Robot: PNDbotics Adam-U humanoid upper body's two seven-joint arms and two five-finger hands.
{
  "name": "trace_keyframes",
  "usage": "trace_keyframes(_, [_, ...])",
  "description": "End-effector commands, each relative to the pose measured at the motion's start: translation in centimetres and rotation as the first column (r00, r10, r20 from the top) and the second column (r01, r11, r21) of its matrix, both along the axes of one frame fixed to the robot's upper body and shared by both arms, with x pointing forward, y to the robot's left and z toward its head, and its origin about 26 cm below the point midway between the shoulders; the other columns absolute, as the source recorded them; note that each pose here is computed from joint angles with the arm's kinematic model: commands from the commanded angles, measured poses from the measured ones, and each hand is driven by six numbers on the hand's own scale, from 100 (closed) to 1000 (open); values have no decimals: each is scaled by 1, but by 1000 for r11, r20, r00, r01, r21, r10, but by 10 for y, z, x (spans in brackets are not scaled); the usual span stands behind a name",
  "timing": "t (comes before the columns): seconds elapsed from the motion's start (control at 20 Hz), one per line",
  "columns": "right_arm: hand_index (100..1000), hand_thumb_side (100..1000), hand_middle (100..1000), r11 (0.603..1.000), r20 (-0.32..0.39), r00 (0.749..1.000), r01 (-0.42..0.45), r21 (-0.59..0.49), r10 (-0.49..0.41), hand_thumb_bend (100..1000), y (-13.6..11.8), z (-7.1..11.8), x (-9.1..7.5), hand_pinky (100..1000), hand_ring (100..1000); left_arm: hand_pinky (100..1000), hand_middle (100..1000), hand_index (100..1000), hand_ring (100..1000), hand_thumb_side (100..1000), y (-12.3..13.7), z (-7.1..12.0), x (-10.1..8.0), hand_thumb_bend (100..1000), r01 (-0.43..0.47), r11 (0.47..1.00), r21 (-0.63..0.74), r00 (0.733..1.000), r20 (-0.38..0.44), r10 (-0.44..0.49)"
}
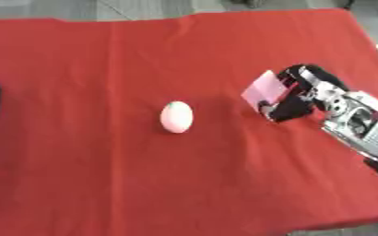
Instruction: Pick up the objects with one hand, pass them to the other hand, and then place them into the box on the other side of the table.
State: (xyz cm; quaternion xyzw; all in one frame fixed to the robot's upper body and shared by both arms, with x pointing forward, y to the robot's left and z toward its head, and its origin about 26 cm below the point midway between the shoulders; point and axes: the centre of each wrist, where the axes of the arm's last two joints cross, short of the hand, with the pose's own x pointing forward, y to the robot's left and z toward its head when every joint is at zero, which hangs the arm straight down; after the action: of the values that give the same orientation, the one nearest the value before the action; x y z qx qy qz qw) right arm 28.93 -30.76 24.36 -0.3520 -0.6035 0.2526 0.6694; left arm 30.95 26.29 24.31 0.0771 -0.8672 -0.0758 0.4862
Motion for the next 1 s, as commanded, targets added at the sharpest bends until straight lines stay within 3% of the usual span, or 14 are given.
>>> trace_keyframes(0.05, [573, 100, 514, 998, 69, 996, -60, -13, 61, 100, 13, 8, 1, 752, 627, 904, 759, 751, 755, 785, 1, 12, -3, 264, 12, 999, 51, 999, 43, -14])
trace_keyframes(0.6, [574, 100, 512, 982, 238, 953, -189, -24, 189, 100, 70, 7, 10, 711, 600, 895, 760, 763, 760, 756, -5, 39, -3, 236, 97, 961, 260, 990, 76, -120])
trace_keyframes(0.85, [575, 100, 512, 970, 328, 913, -243, -34, 240, 100, 97, 5, 11, 707, 594, 888, 756, 765, 760, 751, -11, 50, -3, 227, 139, 924, 357, 983, 63, -172])
trace_keyframes(1.0, [574, 100, 511, 961, 346, 899, -273, -38, 269, 100, 111, 2, 10, 703, 588, 881, 753, 770, 758, 745, -15, 57, -4, 221, 161, 891, 425, 978, 51, -202])
